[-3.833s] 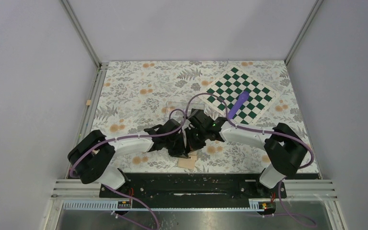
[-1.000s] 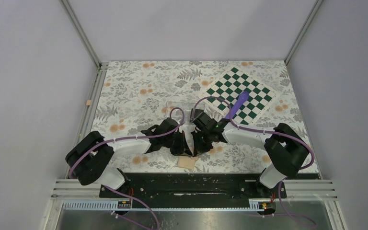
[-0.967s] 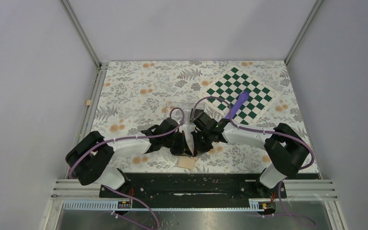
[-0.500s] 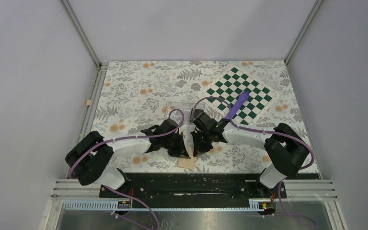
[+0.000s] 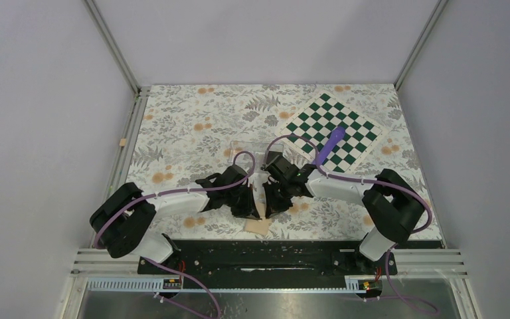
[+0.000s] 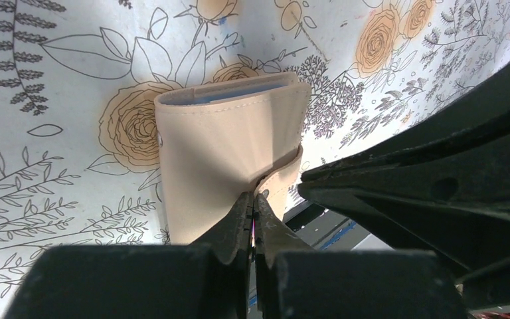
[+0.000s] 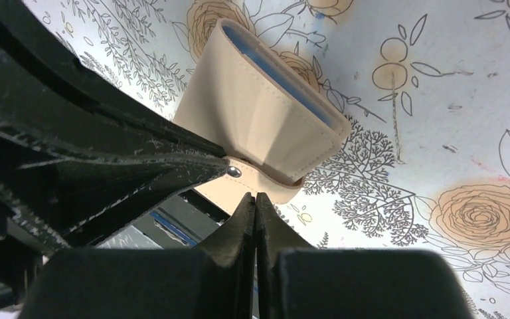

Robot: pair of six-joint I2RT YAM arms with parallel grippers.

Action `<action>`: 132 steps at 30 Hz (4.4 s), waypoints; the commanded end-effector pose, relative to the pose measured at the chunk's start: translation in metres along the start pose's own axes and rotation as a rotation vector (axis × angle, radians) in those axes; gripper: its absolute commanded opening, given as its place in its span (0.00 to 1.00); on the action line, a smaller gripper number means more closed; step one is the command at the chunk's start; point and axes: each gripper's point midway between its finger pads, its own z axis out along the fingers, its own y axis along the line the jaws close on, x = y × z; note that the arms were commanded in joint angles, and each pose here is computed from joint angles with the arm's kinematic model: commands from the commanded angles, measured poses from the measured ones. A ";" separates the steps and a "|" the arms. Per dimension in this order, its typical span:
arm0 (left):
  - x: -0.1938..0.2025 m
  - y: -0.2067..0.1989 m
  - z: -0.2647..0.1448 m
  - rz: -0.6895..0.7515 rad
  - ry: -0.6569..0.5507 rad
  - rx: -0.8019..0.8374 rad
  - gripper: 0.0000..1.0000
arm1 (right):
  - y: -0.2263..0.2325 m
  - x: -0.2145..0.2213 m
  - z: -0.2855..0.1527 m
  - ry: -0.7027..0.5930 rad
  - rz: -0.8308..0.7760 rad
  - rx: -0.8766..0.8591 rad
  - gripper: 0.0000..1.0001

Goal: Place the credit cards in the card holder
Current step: Close the card holder at the center of the board.

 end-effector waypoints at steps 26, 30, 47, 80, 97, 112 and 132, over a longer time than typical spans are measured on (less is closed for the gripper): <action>-0.030 -0.022 -0.007 0.052 -0.102 0.028 0.00 | 0.013 -0.014 0.003 -0.012 -0.025 -0.047 0.00; -0.027 -0.017 -0.005 0.048 -0.091 0.007 0.00 | 0.011 -0.012 0.008 0.003 -0.016 -0.042 0.00; -0.017 0.002 0.013 0.004 -0.038 -0.073 0.00 | -0.011 -0.003 0.041 0.053 -0.015 0.076 0.00; -0.022 -0.032 0.000 0.046 -0.095 0.009 0.00 | 0.021 -0.013 -0.004 -0.075 -0.075 -0.025 0.00; -0.018 -0.029 -0.001 0.047 -0.082 0.014 0.00 | 0.000 -0.005 0.000 -0.048 -0.066 0.064 0.00; -0.011 -0.037 -0.003 0.009 -0.070 0.119 0.25 | -0.010 0.003 0.013 -0.015 -0.052 0.081 0.00; -0.008 -0.023 0.013 -0.006 -0.033 0.063 0.00 | -0.007 0.001 0.012 -0.018 -0.055 0.071 0.00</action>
